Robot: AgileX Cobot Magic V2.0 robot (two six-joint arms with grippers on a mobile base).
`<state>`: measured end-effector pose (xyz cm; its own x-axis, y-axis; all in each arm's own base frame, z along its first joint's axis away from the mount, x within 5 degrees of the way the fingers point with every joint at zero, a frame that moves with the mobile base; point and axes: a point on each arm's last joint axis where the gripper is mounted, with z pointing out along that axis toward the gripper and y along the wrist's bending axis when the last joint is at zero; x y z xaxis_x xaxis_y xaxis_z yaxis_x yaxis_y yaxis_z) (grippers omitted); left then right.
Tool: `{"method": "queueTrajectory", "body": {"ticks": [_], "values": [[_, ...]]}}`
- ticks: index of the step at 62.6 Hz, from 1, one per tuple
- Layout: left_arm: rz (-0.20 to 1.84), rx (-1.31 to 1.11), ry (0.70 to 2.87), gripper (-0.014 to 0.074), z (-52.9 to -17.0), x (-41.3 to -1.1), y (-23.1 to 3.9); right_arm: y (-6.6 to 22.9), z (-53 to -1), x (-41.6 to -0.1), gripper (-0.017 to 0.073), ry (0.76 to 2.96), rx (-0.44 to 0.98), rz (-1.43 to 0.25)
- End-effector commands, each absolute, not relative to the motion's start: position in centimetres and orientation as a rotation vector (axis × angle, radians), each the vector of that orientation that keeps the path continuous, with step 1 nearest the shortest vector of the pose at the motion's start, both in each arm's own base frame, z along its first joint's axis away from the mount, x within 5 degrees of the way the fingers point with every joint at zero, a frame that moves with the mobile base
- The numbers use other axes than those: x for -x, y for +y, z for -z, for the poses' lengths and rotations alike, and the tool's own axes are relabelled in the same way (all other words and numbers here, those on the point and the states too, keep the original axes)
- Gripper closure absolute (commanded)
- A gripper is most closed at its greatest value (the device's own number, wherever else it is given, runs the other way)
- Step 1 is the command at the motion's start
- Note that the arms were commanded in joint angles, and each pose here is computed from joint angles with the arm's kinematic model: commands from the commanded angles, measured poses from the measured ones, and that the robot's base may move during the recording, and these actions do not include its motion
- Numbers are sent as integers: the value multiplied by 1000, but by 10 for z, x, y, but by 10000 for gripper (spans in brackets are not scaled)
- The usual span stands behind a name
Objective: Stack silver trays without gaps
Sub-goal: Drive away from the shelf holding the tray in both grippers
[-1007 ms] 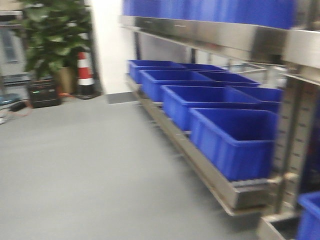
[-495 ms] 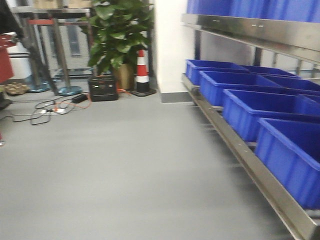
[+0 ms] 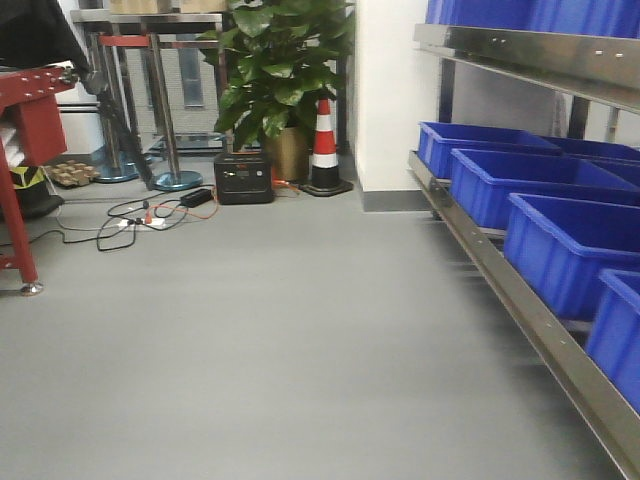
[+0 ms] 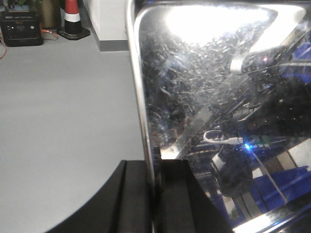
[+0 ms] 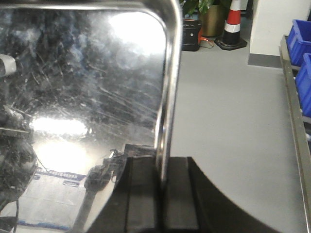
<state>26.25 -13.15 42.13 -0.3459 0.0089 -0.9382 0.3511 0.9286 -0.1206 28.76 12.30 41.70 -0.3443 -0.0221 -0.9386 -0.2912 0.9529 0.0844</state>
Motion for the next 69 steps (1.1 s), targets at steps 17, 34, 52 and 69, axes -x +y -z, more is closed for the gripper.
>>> {"method": "queueTrajectory", "body": {"ticks": [17,34,52,69], "values": [[404,-268,1824,610,-432,-259,-135,125,-428,-285,629,1829,255,-291],[404,-268,1824,610,-432,-259,-135,125,-428,-285,629,1825,255,-293],[404,-268,1824,610,-432,-259,-135,125,-428,-285,629,1824,255,-293],[404,-268,1824,610,-432,-259,-135,125,-428,-285,629,1824,255,-293]]}}
